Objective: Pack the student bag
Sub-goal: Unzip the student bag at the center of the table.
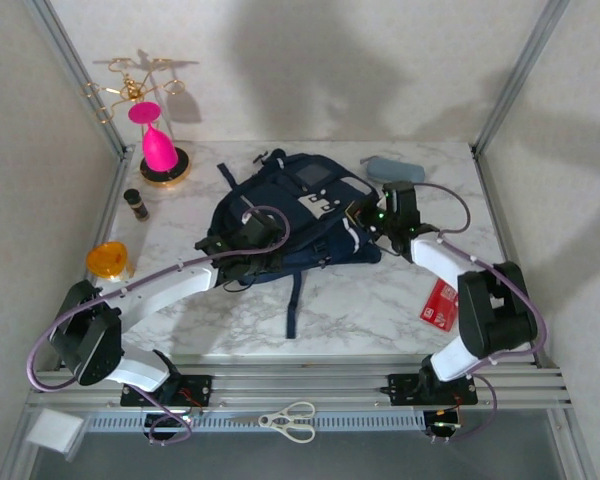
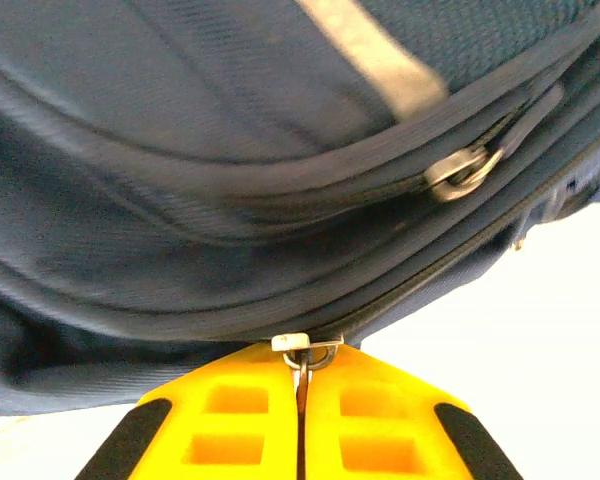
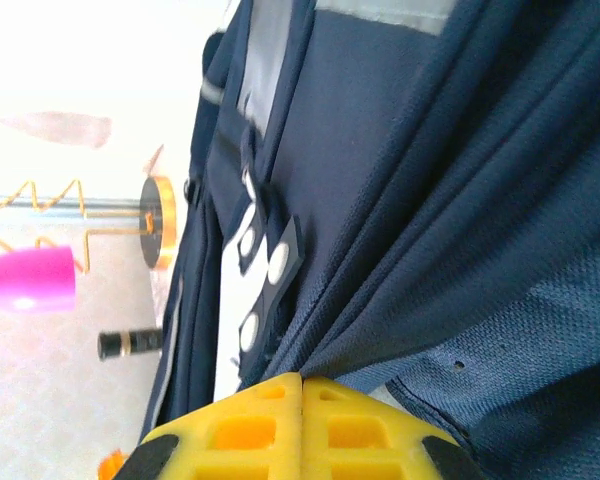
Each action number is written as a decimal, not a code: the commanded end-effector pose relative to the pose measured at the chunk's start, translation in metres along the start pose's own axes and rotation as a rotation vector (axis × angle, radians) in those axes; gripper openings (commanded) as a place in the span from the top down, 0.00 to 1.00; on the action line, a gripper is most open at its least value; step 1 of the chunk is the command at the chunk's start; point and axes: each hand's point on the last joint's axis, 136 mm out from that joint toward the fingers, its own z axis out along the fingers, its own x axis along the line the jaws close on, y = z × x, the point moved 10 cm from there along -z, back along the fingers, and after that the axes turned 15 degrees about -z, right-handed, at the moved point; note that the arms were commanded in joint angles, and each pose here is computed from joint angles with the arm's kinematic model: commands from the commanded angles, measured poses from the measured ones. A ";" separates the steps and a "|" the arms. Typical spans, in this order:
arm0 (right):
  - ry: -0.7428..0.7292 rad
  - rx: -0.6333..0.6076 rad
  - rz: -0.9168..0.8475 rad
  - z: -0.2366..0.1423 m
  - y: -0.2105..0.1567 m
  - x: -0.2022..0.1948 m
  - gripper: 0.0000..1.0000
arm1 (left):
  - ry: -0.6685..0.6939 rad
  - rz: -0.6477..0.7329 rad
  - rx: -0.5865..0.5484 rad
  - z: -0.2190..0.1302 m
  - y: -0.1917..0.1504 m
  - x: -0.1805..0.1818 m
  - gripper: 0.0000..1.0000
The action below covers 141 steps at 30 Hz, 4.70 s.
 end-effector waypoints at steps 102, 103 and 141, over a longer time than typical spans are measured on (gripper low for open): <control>0.033 0.033 -0.029 -0.084 0.027 -0.039 1.00 | -0.011 0.115 -0.053 0.022 -0.003 -0.026 1.00; 0.033 0.035 -0.025 -0.082 0.026 -0.039 1.00 | -0.015 0.121 -0.043 0.025 -0.004 -0.024 1.00; 0.118 0.107 -0.017 0.070 -0.096 0.126 1.00 | -0.113 0.038 -0.105 0.010 -0.002 0.001 1.00</control>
